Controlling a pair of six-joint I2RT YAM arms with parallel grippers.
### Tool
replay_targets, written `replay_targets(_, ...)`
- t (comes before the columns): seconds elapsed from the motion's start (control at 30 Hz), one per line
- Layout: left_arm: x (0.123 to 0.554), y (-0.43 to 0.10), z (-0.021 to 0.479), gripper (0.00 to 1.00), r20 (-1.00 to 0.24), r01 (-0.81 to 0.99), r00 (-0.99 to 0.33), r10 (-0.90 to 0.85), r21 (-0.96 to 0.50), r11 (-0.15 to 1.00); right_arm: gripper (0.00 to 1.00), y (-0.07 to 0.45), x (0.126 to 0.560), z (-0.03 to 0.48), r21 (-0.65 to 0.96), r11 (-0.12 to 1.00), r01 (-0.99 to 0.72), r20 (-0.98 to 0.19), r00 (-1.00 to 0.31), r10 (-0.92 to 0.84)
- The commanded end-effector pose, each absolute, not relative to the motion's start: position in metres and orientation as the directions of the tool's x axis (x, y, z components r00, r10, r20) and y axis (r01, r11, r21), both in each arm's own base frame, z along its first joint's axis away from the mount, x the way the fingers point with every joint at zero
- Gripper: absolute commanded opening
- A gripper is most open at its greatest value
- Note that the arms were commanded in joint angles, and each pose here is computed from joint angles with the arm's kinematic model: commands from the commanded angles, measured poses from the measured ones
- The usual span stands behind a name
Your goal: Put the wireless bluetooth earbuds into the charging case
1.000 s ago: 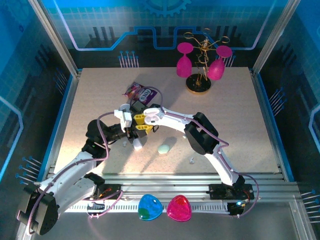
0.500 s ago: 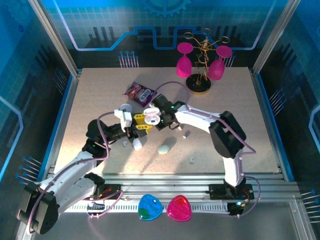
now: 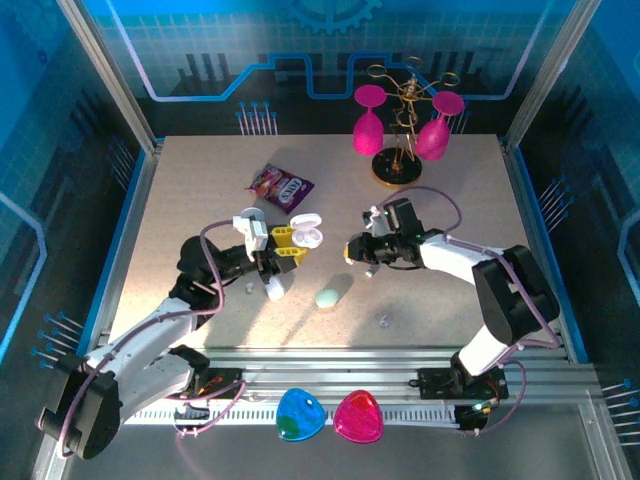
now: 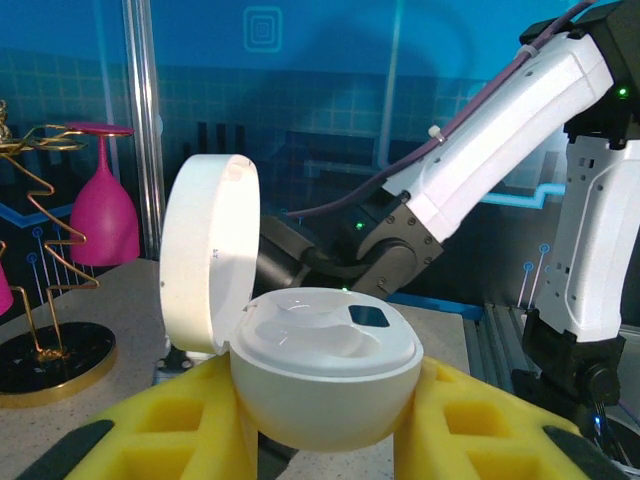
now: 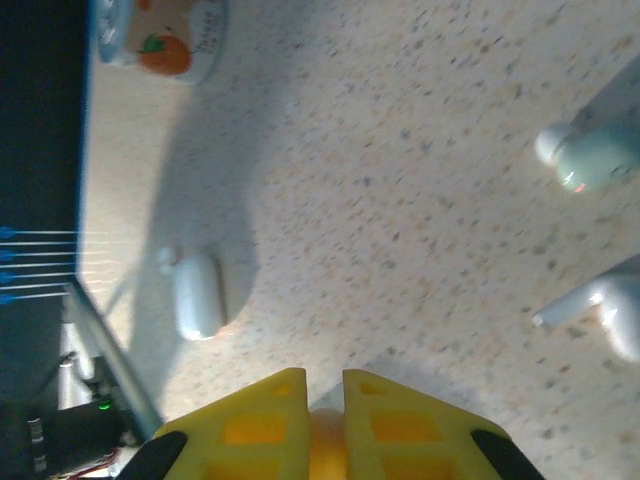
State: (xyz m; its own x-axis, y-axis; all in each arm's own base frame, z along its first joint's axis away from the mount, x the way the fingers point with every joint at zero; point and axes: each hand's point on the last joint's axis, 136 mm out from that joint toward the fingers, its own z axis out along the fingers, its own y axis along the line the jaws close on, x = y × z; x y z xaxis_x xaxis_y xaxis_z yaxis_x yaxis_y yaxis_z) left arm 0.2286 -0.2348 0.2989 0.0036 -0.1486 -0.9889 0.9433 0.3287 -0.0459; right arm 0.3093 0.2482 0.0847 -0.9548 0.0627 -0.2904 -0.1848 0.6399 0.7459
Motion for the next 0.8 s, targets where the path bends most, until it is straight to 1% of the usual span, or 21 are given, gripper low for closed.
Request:
replay_targets(0.0, 0.229, -0.233, 0.315, 0.24, -0.983, 0.944, 0.057, -0.177, -0.005, 0.330, 0.12, 0.256, 0.304, 0.119, 0.864, 0.470, -0.182, -0.262, -0.959, 0.111)
replay_targets(0.2, 0.233, -0.235, 0.313, 0.24, -0.983, 0.944, 0.051, -0.178, -0.010, 0.329, 0.10, 0.241, 0.298, 0.118, 0.896, 0.439, -0.065, -0.166, -0.967, 0.195)
replay_targets(0.3, 0.235, -0.236, 0.310, 0.24, -0.983, 0.946, 0.044, -0.176, -0.015, 0.325, 0.11, 0.241, 0.297, 0.129, 0.908, 0.409, -0.089, -0.183, -0.963, 0.196)
replay_targets(0.37, 0.236, -0.237, 0.307, 0.24, -0.984, 0.946, 0.040, -0.172, -0.018, 0.323, 0.12, 0.242, 0.293, 0.140, 0.908, 0.393, -0.144, -0.227, -0.958, 0.175)
replay_targets(0.43, 0.237, -0.238, 0.304, 0.24, -0.985, 0.949, 0.032, -0.170, -0.023, 0.316, 0.13, 0.244, 0.288, 0.155, 0.898, 0.380, -0.221, -0.295, -0.943, 0.150)
replay_targets(0.53, 0.239, -0.240, 0.301, 0.24, -0.985, 0.951, 0.020, -0.171, -0.035, 0.307, 0.13, 0.242, 0.280, 0.176, 0.863, 0.391, -0.318, -0.392, -0.911, 0.125)
replay_targets(0.63, 0.239, -0.242, 0.301, 0.24, -0.985, 0.955, 0.017, -0.172, -0.035, 0.295, 0.12, 0.239, 0.274, 0.205, 0.819, 0.391, -0.420, -0.499, -0.858, 0.121)
replay_targets(0.77, 0.238, -0.244, 0.301, 0.24, -0.985, 0.962, 0.009, -0.171, -0.038, 0.272, 0.12, 0.244, 0.260, 0.253, 0.749, 0.346, -0.565, -0.629, -0.770, 0.107)
